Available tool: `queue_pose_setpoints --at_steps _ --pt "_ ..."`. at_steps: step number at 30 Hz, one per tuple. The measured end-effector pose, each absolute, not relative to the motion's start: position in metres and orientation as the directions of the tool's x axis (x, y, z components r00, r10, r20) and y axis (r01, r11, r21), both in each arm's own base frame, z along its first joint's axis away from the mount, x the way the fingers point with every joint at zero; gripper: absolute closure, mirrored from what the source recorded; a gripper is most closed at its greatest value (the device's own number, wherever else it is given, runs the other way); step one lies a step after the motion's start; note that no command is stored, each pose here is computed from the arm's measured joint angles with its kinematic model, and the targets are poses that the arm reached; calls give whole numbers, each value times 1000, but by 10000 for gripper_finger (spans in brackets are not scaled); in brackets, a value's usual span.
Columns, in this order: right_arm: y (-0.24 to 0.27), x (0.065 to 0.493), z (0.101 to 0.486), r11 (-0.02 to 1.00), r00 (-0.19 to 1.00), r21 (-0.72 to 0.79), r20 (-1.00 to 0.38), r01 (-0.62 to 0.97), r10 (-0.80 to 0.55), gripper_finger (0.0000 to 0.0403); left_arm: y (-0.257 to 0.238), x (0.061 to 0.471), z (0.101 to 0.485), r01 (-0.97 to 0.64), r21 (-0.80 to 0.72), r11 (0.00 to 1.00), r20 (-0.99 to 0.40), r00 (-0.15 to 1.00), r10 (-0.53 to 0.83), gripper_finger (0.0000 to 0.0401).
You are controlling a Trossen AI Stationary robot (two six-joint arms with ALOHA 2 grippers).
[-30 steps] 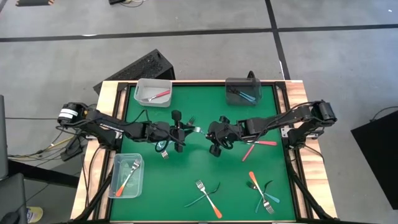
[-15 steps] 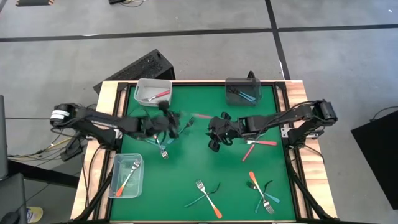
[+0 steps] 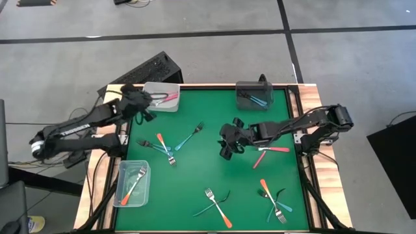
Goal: Sort silverware by color (type)
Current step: Put the pink fork into the white bin, then put the orange fork into the transparent bin
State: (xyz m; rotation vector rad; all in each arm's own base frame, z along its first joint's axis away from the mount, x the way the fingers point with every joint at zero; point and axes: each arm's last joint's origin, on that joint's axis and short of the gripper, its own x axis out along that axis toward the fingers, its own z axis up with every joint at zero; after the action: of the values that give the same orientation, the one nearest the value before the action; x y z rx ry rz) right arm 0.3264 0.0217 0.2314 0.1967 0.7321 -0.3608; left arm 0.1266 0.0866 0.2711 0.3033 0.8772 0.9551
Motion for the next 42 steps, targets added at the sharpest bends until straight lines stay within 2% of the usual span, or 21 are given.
queue_pose_setpoints --at_steps 6,14,19,25,28,31,35,39,42 --pt "18 327 231 916 684 47 -681 398 -262 212 94 116 261 -574 582 576 -602 171 780 401" --pt "19 327 231 917 684 49 -682 397 -260 212 115 129 244 -591 548 592 -672 111 733 395" --pt "19 326 231 917 676 46 -691 396 -257 212 130 137 235 -594 559 579 -675 79 733 352" --pt "26 321 227 923 639 26 -729 385 -246 212 141 135 232 -619 621 480 -632 -33 775 280" --pt "32 317 224 923 611 23 -756 384 -235 212 139 132 234 -661 617 427 -612 -62 789 261" --pt "40 310 220 922 558 7 -798 388 -228 212 133 131 238 -724 518 456 -641 25 767 256" --pt "52 289 210 904 385 -59 -892 424 -238 212 124 139 247 -785 269 558 -657 274 703 262" --pt "69 264 205 871 209 -148 -939 468 -272 212 110 161 245 -696 92 712 -504 585 636 273" --pt "85 252 208 849 189 -176 -934 499 -304 212 96 179 239 -559 10 829 -329 781 530 279"
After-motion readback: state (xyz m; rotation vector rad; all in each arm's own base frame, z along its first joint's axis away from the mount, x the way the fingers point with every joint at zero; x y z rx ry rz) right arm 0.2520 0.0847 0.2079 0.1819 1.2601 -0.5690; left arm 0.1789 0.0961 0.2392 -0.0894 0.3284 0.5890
